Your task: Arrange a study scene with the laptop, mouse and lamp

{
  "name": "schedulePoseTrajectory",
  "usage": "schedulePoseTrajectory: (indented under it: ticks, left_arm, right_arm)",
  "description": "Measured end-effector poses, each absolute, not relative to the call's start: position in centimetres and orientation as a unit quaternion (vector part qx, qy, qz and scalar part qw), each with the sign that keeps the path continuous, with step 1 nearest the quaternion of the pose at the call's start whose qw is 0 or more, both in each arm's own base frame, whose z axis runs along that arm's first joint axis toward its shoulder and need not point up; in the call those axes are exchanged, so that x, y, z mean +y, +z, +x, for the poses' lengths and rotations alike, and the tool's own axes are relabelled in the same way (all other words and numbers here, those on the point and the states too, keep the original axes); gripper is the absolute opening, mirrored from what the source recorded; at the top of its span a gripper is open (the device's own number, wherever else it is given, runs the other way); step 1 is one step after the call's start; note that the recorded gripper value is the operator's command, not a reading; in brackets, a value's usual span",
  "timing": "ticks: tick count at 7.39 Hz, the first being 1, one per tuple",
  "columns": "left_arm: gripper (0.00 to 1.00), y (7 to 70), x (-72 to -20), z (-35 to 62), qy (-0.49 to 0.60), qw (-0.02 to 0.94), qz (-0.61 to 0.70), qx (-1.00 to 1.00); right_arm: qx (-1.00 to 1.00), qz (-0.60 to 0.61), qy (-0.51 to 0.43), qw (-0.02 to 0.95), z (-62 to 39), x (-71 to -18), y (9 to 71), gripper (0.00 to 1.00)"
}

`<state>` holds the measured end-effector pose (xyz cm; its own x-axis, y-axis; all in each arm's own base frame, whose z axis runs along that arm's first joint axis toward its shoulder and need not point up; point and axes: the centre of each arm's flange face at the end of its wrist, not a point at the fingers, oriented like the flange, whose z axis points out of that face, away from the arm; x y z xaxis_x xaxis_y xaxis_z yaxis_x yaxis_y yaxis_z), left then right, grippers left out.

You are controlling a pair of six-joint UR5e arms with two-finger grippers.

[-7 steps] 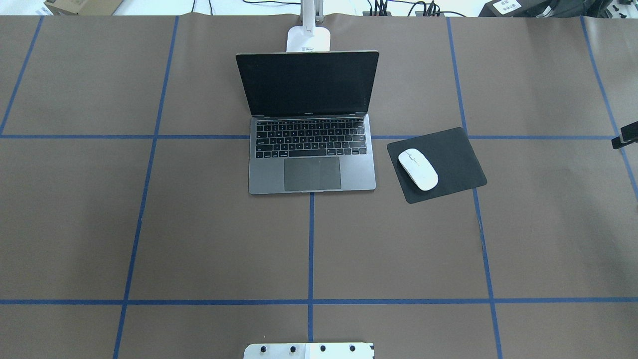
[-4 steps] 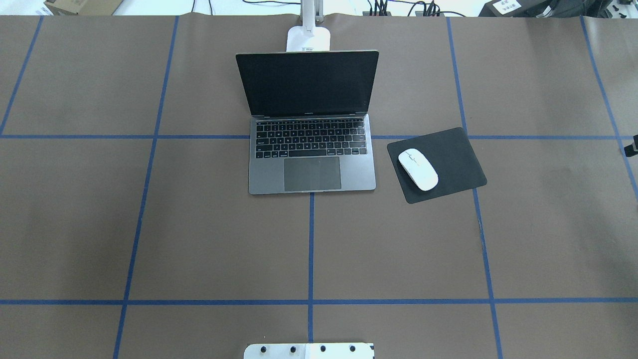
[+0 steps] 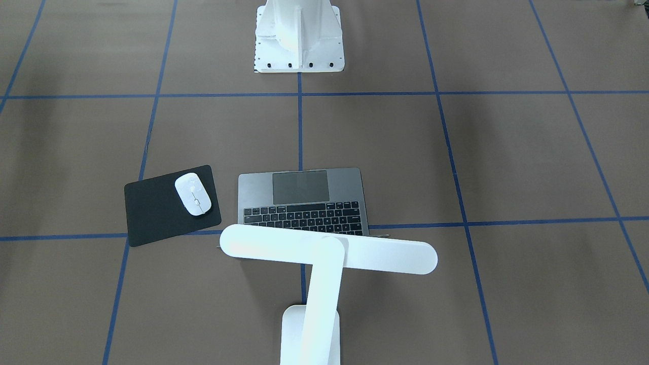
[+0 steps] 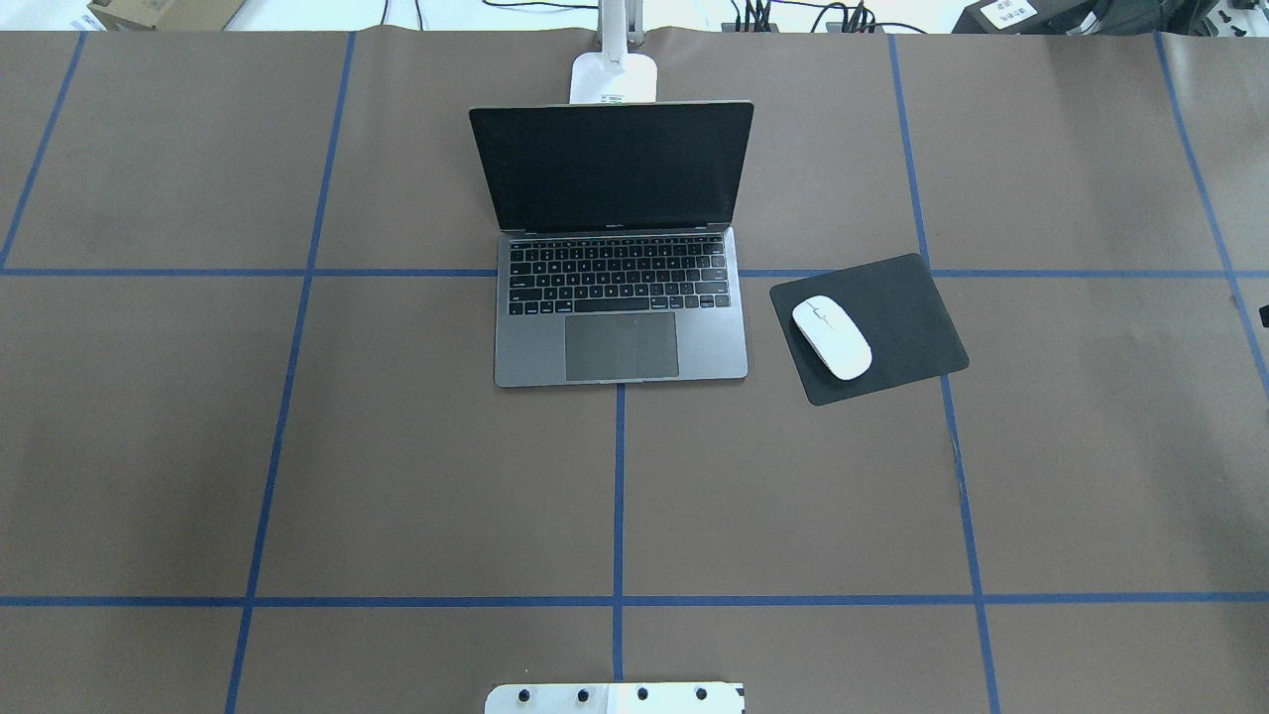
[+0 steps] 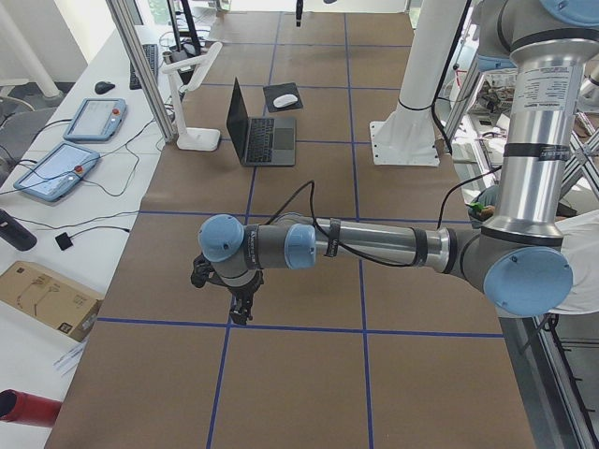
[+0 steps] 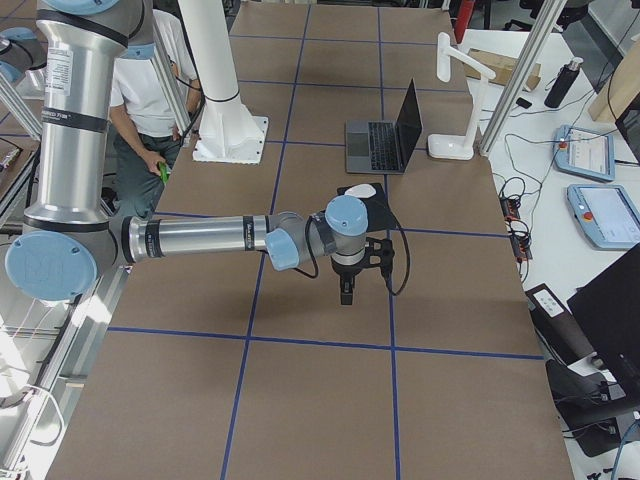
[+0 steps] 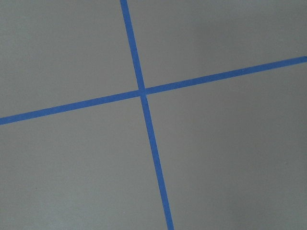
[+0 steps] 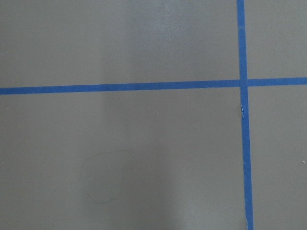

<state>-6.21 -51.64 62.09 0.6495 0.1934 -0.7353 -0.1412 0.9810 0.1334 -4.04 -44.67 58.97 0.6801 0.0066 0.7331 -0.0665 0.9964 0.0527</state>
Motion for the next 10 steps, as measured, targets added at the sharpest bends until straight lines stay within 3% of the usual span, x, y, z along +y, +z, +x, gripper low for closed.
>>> schedulePoseTrajectory:
  ticks: [5, 10]
  left_arm:
    - [0.99, 62.6, -51.4, -8.2, 0.088, 0.929, 0.036, 0.359]
    - [1.0, 63.2, -51.3, -8.1, 0.085, 0.93, 0.032, 0.357]
  right_arm:
    - [-0.365, 0.036, -0.011, 0.93, 0.1, -45.6, 60.9, 0.99]
    - [-0.359, 0.025, -0.009, 0.933, 3.1, -46.9, 59.0, 0.99]
